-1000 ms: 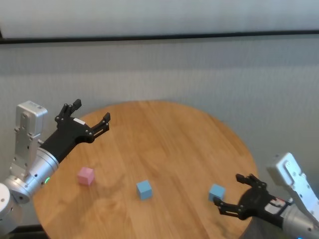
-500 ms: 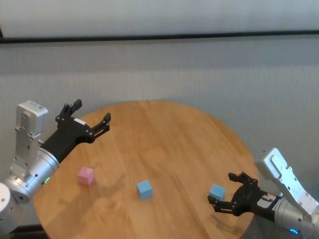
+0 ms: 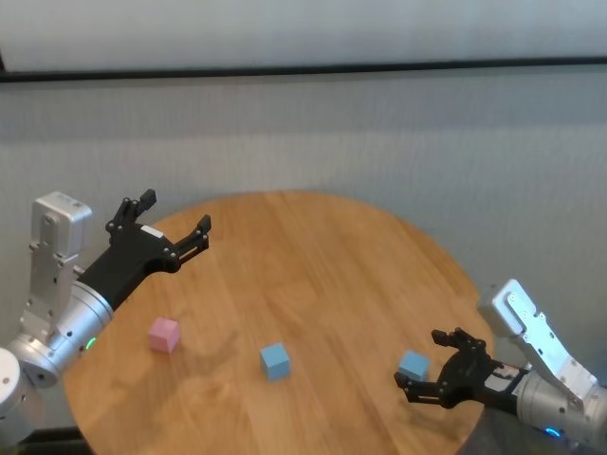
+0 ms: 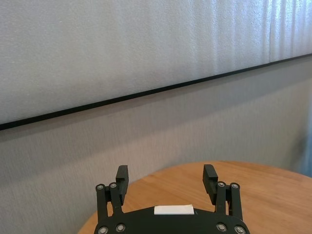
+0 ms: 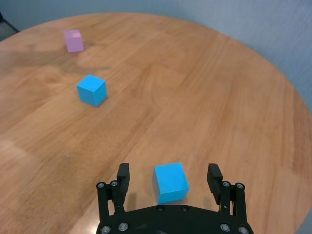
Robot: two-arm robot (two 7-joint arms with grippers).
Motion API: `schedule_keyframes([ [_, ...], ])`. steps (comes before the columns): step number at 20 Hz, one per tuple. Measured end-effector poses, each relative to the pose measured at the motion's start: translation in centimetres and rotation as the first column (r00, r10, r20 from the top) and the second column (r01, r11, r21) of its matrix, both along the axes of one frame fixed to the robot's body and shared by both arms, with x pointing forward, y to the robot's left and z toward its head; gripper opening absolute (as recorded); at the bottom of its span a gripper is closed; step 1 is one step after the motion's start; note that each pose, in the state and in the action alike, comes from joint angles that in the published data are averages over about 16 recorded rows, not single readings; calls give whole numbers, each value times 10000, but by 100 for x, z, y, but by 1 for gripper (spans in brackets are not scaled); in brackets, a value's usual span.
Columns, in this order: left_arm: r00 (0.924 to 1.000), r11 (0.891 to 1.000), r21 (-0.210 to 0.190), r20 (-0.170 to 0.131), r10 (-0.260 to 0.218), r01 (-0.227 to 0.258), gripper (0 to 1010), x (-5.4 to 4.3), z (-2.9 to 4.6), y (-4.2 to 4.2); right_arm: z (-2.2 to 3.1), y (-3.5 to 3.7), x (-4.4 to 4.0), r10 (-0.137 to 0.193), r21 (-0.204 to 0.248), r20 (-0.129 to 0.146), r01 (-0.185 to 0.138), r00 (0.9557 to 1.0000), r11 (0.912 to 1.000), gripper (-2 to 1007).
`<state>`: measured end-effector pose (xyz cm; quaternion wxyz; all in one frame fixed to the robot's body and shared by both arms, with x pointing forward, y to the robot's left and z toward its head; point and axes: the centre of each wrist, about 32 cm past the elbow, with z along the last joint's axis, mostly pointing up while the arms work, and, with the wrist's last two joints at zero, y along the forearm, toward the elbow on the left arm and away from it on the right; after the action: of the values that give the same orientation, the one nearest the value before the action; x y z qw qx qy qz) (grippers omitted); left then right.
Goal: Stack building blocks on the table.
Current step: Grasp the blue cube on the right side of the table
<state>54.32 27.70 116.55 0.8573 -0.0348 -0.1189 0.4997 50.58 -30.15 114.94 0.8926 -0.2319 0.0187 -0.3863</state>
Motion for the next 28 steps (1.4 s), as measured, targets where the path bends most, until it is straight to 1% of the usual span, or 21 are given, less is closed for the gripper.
schedule_keyframes([
  [8, 10000, 10000, 3, -6, -2, 2, 1000, 1, 0, -1, -43, -21, 103, -126, 396, -465, 144, 9988, 9991, 1001],
  [12, 10000, 10000, 3, -7, -2, 2, 1000, 2, 1, -1, -64, -34, 136, -177, 601, -692, 219, 9974, 9980, 1001],
  [17, 10000, 10000, 4, -7, -2, 2, 1000, 2, 1, -1, -92, -49, 162, -198, 766, -913, 269, 9956, 9967, 1001],
  [22, 10000, 10000, 4, -7, -2, 2, 1000, 2, 1, -1, -123, -63, 184, -211, 826, -1066, 300, 9941, 9961, 1001],
  [28, 10000, 10000, 4, -7, -2, 2, 1000, 2, 1, -1, -147, -71, 213, -137, 727, -1128, 220, 9935, 9971, 1001],
])
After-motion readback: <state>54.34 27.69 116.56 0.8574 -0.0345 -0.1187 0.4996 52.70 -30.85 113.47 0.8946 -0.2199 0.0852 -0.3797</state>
